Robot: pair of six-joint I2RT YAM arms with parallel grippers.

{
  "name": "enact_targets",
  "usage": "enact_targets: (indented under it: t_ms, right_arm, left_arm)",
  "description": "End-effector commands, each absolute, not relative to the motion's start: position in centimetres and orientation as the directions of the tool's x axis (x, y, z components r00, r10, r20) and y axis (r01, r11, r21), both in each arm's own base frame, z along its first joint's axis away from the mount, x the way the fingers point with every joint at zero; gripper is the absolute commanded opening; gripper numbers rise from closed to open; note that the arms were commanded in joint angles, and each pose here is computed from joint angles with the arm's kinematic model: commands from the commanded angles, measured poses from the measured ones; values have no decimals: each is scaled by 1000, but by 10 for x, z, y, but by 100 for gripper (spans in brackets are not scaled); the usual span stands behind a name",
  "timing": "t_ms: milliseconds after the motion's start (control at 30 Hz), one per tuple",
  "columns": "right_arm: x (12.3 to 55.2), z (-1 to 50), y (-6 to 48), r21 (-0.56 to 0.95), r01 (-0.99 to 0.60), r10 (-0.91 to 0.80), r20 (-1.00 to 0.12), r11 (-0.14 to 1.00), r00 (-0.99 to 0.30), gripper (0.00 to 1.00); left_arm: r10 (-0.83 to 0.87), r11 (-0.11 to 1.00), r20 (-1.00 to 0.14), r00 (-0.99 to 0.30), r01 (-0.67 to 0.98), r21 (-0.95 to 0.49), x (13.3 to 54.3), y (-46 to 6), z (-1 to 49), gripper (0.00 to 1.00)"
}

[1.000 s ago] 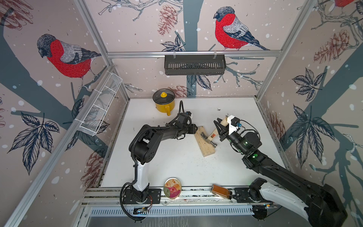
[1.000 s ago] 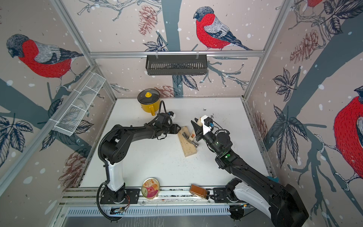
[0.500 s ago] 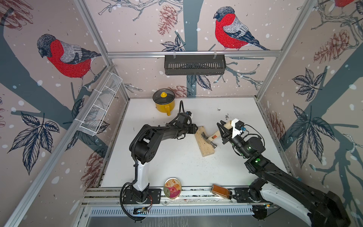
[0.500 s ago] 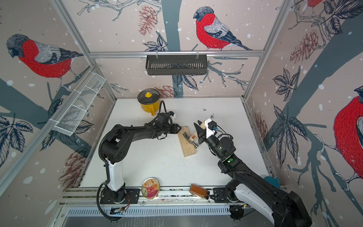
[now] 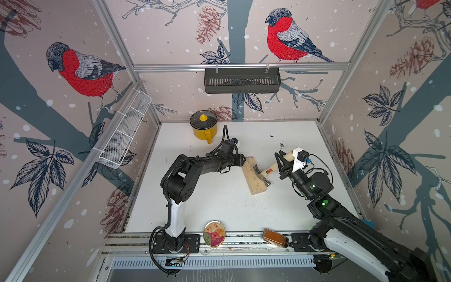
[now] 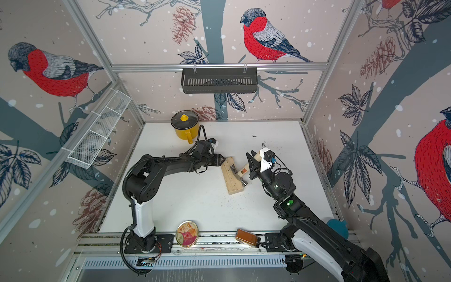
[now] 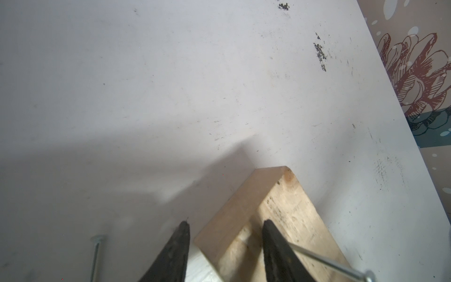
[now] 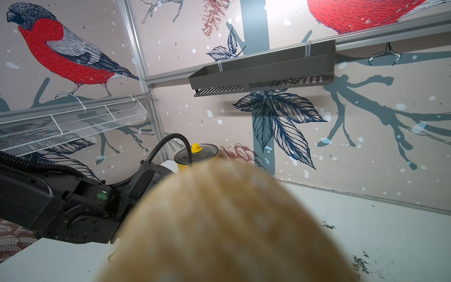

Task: Use a claw hammer to pull out a nail
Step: Remove the nail from the mounting plate.

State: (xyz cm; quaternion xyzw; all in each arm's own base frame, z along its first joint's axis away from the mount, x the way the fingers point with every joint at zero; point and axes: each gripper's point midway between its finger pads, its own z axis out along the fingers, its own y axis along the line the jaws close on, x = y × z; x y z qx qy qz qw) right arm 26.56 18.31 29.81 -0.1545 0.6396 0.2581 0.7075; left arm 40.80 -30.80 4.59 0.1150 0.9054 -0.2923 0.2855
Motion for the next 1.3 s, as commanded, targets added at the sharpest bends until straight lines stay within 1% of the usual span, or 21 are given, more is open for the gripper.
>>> enact_targets:
  t_ms: [0,433,667,1000,1133,1233,1267]
  right_arm:
    - [266,311,180,135,-552,203,-977,823,65,0]
    - [265,357,167,158,-515,266,-953,843,144,0]
    - [269,380,164,181,-496,292,-944,849,155,0]
    - [288,393,169,207,-444,261,-963,872,64,0]
    - [294,393,172,221,-433,257,-966,874,26,0]
    - [297,393,173,227,-428,256,-967,875,11,0]
    - [298,393,174,229,-426,254,-967,875,2,0]
  left_arm:
    - [92,870,-451,-888,292,-397,382,-282,7,48]
    - [91,868,-463,-882,299,-398,383,-281,12,48]
    - [92,872,-478,-874,302,-385,384,-279,17,48]
    - [77,876,-549,-832,320,-362,387,-272,41,52]
    - [56,871,-597,-800,331,-362,388,-270,57,52]
    - [36,863,-640,-767,347,-368,388,-269,74,55]
    - [33,862,-647,-762,349,-368,385,-267,75,58]
